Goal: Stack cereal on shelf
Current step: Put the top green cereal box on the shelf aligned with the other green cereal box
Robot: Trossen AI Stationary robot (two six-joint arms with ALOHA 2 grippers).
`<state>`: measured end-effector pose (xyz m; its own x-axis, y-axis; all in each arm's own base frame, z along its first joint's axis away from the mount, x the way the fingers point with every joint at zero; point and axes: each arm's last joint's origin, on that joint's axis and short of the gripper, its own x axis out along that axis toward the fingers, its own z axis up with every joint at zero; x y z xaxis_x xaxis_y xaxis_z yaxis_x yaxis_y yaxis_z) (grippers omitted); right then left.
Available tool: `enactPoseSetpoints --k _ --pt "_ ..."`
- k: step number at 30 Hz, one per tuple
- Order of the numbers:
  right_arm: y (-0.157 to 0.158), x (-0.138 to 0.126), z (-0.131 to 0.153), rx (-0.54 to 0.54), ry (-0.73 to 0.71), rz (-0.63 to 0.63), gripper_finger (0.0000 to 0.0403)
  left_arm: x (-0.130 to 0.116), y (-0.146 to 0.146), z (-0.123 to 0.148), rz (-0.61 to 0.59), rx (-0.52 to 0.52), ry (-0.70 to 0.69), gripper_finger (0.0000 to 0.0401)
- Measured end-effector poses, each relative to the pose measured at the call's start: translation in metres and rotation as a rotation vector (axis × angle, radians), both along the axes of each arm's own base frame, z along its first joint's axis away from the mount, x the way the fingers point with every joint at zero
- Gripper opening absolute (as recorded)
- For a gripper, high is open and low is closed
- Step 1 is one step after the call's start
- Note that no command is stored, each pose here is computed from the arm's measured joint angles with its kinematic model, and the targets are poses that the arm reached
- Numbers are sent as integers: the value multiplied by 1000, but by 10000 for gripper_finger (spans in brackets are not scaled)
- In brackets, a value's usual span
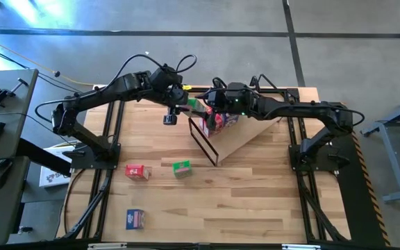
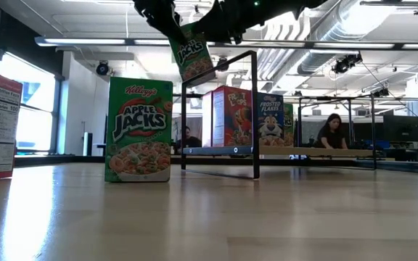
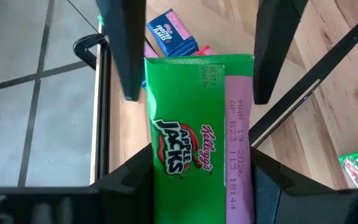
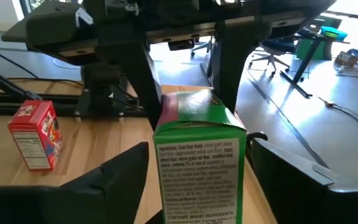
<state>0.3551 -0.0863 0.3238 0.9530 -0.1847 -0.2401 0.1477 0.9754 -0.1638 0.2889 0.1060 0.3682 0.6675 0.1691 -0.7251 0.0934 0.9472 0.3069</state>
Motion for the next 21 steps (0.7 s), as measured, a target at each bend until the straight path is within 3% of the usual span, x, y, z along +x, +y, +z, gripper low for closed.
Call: enactPoseSetpoints --k 9,21 --pt "1 0 0 5 -2 30 195 0 0 0 0 -1 1 166" --pt "1 -1 7 -11 -46 35 188 -8 -2 10 17 17 -41 168"
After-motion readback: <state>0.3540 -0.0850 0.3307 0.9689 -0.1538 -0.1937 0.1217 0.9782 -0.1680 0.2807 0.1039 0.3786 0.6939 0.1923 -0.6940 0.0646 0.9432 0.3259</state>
